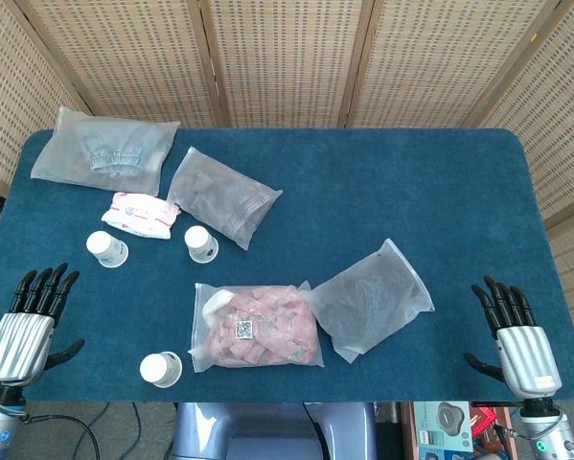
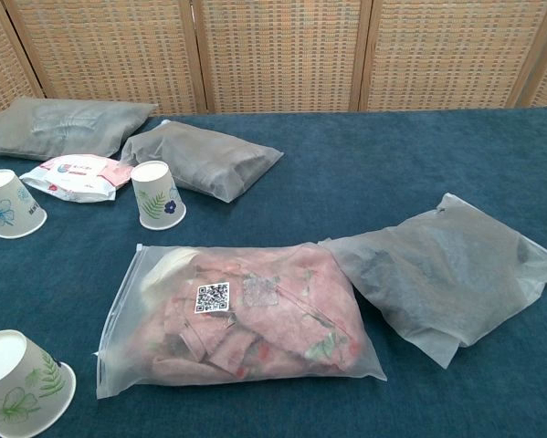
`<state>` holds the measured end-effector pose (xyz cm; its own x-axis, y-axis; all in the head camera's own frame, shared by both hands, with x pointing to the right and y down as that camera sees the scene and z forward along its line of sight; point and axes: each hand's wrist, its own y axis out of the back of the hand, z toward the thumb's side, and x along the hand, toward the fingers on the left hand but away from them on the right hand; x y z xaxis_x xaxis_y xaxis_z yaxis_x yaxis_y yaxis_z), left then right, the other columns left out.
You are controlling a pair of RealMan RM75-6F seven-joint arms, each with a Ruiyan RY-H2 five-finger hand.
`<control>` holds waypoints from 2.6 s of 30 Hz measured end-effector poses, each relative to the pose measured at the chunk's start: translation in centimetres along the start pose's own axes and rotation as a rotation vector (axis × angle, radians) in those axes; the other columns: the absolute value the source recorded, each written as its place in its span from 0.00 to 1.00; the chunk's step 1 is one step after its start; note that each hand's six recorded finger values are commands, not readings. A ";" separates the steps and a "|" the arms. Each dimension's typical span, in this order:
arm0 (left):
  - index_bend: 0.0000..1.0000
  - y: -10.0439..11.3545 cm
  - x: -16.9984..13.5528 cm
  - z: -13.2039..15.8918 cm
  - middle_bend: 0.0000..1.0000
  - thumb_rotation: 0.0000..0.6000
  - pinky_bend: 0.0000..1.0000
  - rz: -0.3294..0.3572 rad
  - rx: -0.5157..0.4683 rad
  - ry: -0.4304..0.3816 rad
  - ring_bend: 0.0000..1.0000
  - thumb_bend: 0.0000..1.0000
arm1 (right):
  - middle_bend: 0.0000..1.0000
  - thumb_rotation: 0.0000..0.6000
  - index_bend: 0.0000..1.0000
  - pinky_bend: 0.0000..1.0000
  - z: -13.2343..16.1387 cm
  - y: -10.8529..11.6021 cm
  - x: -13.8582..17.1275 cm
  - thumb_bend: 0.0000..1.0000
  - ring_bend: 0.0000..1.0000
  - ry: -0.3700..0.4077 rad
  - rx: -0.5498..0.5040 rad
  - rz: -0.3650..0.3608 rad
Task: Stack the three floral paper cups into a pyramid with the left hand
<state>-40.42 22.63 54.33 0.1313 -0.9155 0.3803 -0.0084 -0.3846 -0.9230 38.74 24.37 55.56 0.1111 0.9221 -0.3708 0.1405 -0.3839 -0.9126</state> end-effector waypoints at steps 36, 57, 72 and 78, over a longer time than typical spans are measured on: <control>0.00 0.2 0.0 1.1 0.00 1.00 0.00 -0.041 -0.017 -0.070 0.00 0.18 | 0.00 1.00 0.00 0.00 -0.7 0.2 -0.2 0.09 0.00 -0.026 -0.016 -0.003; 0.10 0.0 -1.8 5.5 0.00 1.00 0.00 -0.330 0.125 -0.379 0.00 0.19 | 0.00 1.00 0.00 0.00 -0.9 0.5 -0.2 0.09 0.00 -0.030 -0.029 -0.008; 0.18 -4.1 -1.8 7.1 0.00 1.00 0.00 -0.443 0.132 -0.425 0.00 0.19 | 0.00 1.00 0.00 0.00 -1.1 0.6 -0.2 0.09 0.00 -0.034 -0.037 -0.011; 0.19 -5.1 -1.5 7.1 0.00 1.00 0.00 -0.462 0.154 -0.414 0.00 0.19 | 0.00 1.00 0.00 0.00 -1.1 0.8 -0.2 0.09 0.00 -0.033 -0.042 -0.015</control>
<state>-33.50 26.82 58.10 0.4593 -0.5262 0.7157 0.2791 -0.6794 -0.6786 39.96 23.85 55.13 0.0758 0.9287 -0.3630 0.1827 -0.3708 -0.9106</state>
